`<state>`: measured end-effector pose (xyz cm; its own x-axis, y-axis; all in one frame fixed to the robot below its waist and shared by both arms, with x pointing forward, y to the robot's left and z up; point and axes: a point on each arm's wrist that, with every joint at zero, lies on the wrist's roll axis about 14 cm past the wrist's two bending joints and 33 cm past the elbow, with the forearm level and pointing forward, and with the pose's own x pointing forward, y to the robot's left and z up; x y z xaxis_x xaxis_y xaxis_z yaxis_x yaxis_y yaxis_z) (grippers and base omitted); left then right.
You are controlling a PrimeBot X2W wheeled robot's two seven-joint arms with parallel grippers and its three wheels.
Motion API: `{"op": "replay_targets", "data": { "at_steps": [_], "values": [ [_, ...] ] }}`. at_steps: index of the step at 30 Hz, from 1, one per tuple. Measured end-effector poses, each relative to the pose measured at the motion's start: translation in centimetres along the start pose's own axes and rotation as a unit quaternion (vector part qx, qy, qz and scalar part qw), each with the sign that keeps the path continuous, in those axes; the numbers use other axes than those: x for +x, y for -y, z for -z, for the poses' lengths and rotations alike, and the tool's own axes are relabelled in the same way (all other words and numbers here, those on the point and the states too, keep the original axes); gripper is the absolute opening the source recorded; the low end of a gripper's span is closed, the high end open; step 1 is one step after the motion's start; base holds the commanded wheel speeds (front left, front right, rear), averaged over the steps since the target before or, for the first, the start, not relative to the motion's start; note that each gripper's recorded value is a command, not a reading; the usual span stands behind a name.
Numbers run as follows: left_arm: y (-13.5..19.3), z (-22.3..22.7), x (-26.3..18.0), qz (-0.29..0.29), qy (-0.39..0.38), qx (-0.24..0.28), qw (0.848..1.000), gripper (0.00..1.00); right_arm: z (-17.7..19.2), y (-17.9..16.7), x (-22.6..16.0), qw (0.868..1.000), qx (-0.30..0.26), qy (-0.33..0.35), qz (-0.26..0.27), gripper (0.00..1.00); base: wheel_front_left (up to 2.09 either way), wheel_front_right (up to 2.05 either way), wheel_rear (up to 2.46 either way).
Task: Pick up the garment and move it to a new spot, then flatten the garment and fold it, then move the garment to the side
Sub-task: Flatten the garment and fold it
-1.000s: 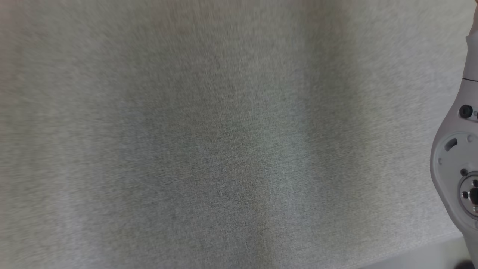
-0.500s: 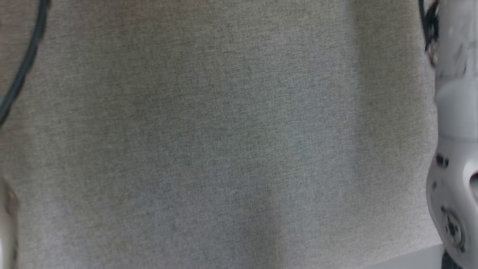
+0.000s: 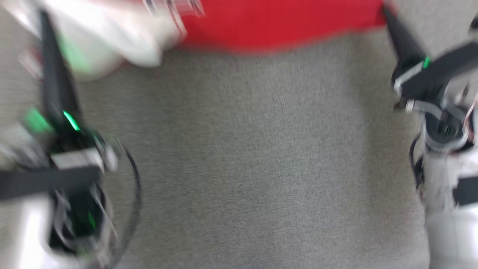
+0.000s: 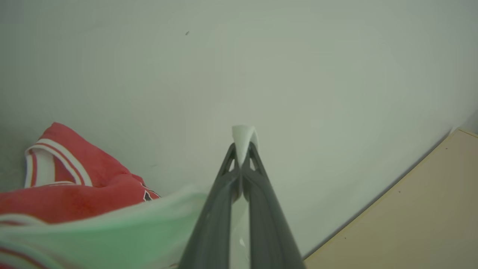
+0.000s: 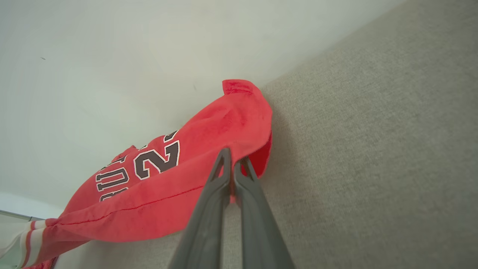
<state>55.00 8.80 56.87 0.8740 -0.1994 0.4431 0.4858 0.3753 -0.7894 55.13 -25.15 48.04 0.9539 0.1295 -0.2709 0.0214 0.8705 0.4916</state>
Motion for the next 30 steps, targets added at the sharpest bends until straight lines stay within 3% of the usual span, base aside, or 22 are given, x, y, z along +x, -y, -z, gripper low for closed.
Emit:
{"op": "replay_targets", "data": {
  "at_steps": [4,10,18,30],
  "values": [
    [1.2,0.9,-5.7,-0.058,-0.045,-0.058,0.996,0.00,1.2,-0.1,-3.8,0.999,0.041,-0.010,0.014,0.00,0.00,0.00,0.00],
    [5.0,1.7,-12.1,-0.093,-0.119,-0.134,0.979,0.00,2.3,0.4,-9.1,0.996,0.072,-0.017,0.043,0.00,0.00,0.00,0.00],
    [5.5,0.6,-19.0,-0.157,-0.153,-0.148,0.964,0.00,2.9,0.6,-13.7,0.995,0.076,-0.027,0.062,0.00,0.00,0.00,0.00],
    [4.1,0.4,-25.6,-0.238,-0.201,-0.141,0.940,0.00,8.6,2.3,-17.4,0.986,0.071,-0.116,0.098,0.00,0.00,0.00,0.00]
  ]
}}
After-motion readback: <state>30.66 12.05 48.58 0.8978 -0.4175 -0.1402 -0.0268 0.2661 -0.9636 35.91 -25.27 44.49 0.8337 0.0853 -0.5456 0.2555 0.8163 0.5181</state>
